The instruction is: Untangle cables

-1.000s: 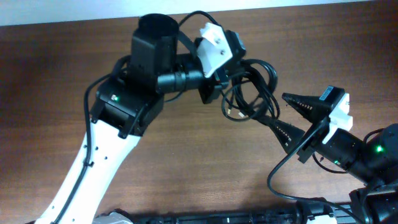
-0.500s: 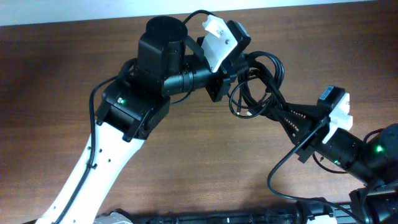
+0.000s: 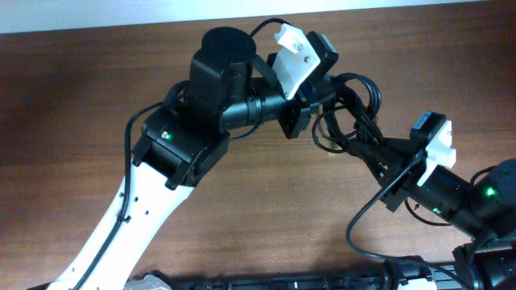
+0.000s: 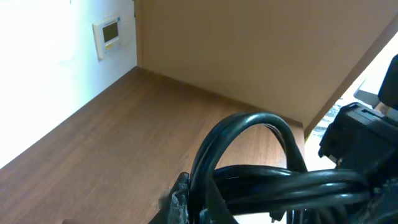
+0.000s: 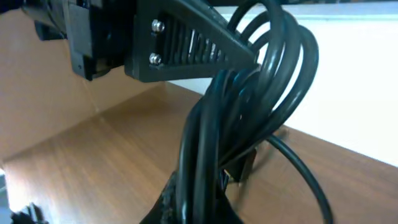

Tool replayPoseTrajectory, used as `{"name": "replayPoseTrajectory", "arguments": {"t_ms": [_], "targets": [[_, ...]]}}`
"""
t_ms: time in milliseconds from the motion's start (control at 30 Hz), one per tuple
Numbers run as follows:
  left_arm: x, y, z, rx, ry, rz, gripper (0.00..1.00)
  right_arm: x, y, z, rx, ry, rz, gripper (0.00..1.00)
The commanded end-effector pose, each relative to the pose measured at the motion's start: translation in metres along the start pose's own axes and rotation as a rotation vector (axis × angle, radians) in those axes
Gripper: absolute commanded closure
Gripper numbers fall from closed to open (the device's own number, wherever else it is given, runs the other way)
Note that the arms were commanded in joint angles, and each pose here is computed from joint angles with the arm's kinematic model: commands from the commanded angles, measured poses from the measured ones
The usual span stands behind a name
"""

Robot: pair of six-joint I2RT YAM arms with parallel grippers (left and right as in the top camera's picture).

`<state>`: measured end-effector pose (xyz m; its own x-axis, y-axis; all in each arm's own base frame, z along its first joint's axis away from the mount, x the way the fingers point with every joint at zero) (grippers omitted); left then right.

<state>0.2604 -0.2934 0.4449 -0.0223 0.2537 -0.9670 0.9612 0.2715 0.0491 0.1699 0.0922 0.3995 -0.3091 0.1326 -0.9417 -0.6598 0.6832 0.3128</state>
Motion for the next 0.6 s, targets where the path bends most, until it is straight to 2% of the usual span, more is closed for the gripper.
{"name": "replayPoseTrajectory", "arguments": {"t_ms": [0,133,167,200,233,300,367,467,567], "targets": [[-0.012,-0.008,-0.005,0.014,-0.032,0.002,1.0,-0.004,0.004,-0.002,-0.006,-0.011,-0.018,0.96],[-0.011,-0.007,-0.005,0.011,-0.028,0.001,1.0,-0.003,0.003,-0.002,-0.005,-0.007,-0.014,0.96],[-0.011,-0.007,-0.005,0.006,-0.026,0.003,0.97,-0.003,0.003,-0.002,-0.005,-0.003,-0.011,0.96],[-0.009,-0.005,-0.005,-0.007,-0.017,0.0,0.7,-0.001,0.003,-0.002,-0.003,0.003,-0.005,0.96],[-0.007,-0.005,-0.005,-0.012,-0.007,0.024,0.5,0.0,0.003,-0.002,-0.002,0.008,0.0,0.96],[-0.002,-0.006,-0.005,-0.005,0.02,0.128,0.27,0.003,0.002,-0.002,0.0,0.021,0.012,0.96],[0.005,-0.007,-0.005,0.007,0.05,0.251,0.1,0.005,0.002,-0.002,0.002,0.031,0.021,0.96],[0.009,-0.009,-0.005,0.021,0.069,0.384,0.01,0.008,0.002,-0.002,0.0,0.044,0.029,0.96],[0.012,-0.01,-0.005,0.035,0.08,0.532,0.01,0.01,0.007,-0.002,-0.044,0.058,0.019,0.96]]}}
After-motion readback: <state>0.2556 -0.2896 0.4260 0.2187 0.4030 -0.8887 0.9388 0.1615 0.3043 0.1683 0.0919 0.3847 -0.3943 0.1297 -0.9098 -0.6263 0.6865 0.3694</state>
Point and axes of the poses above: each gripper's point midway between its finger pads, its own z axis out along the fingers, its own y axis along the line the jaws close on, x = y × z, the point moved 5 cm from there along -z, back along the fingers, and after that the axes turned 11 degrees about z, right-handed, at the moved point
